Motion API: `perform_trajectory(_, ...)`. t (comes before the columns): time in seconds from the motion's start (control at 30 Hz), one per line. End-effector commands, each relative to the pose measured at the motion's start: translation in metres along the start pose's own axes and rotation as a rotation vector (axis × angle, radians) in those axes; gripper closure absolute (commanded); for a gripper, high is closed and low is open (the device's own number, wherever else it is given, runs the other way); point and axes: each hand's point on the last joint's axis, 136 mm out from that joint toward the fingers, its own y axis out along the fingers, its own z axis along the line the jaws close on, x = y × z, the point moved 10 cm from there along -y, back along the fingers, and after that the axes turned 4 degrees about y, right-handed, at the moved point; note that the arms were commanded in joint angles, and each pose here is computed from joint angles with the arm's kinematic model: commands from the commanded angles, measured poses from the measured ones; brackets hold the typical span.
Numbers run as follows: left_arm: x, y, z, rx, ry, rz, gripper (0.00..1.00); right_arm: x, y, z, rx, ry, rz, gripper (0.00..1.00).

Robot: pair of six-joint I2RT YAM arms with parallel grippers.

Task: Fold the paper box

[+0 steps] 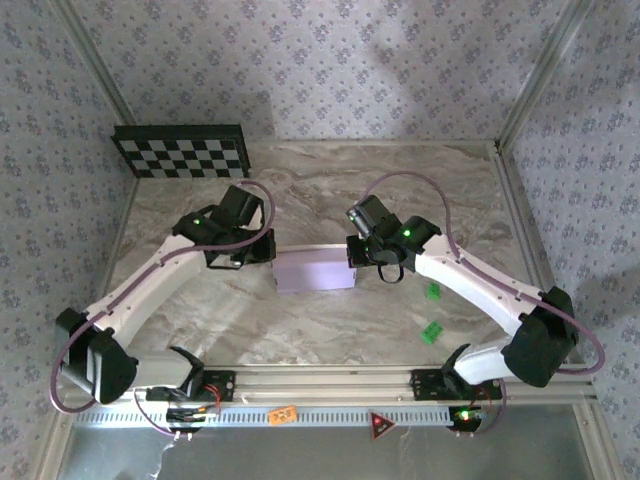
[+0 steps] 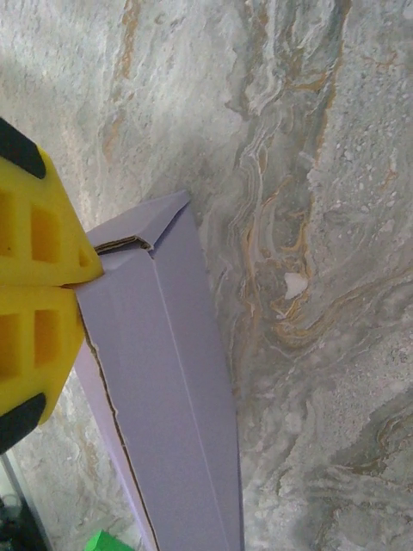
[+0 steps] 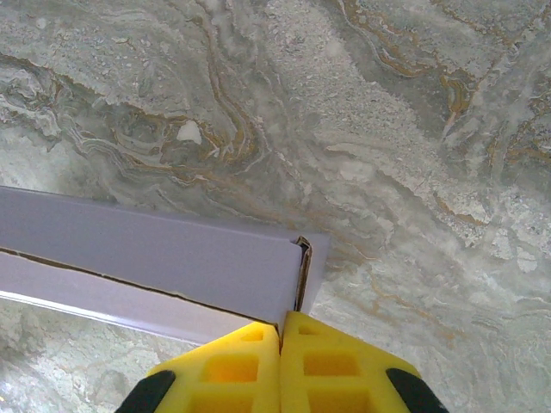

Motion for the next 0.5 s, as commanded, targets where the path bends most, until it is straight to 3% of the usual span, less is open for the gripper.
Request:
perform_trajectory(0.0, -0.004, 0.004, 0.004, 0.049, 0.030, 0.061, 0.91, -0.012, 0.009, 0.001, 0.011, 0.003, 0.068, 0.93)
perform_trajectory(0.47, -0.023, 0.018, 0.017, 0.075, 0.041, 0.124, 0.90, -0.025, 0.019, -0.009, -0.012, 0.019, 0.088, 0.94)
